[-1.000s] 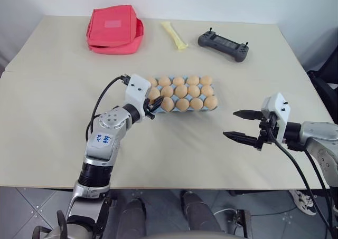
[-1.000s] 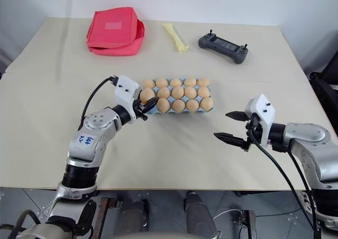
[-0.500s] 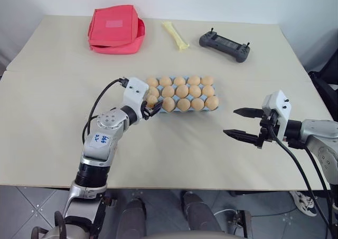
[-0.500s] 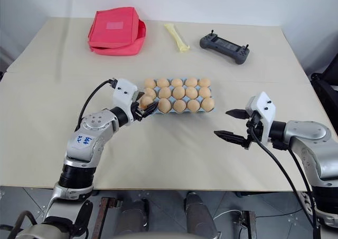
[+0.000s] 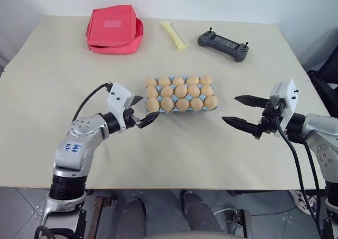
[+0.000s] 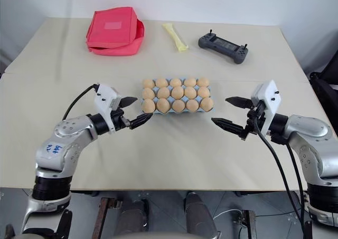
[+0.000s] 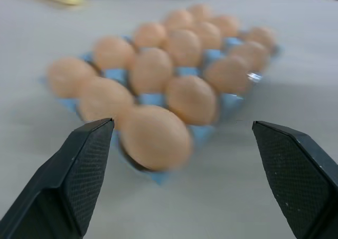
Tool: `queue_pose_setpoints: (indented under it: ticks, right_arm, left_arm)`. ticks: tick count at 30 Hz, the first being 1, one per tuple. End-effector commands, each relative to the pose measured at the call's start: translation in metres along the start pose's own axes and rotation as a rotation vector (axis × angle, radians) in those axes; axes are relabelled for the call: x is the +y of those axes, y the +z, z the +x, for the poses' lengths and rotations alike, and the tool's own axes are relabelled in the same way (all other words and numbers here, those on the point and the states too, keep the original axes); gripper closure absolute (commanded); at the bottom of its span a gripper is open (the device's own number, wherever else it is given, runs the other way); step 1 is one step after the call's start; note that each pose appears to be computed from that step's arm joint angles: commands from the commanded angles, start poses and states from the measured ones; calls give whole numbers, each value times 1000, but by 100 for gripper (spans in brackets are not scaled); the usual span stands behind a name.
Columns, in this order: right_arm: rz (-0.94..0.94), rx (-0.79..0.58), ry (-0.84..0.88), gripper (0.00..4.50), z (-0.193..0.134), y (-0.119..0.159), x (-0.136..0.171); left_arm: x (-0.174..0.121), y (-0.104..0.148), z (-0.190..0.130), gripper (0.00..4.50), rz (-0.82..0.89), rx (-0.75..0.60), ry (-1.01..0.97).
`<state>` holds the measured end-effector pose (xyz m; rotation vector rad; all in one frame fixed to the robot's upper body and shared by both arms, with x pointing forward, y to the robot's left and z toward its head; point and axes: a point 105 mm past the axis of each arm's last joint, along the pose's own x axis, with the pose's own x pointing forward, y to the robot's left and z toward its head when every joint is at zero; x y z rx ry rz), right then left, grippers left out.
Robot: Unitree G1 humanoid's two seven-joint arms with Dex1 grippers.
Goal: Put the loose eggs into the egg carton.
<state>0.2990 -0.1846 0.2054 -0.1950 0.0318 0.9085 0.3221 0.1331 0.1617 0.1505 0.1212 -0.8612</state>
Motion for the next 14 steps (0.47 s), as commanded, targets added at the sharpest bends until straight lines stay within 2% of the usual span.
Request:
queue_pose_setpoints:
  ticks: [1,9,14]
  right_arm:
    - [-48,-101,-27,0,-6,26,-2]
    - [-52,-92,-10,0,-8,23,-2]
    - [-54,-68,-22,0,-11,15,-7]
  left_arm:
    - [-2,13,-22,3,23,-48,-108]
    - [26,31,-47,3,53,-132,-106]
    - [40,30,-56,3,93,-134,-97]
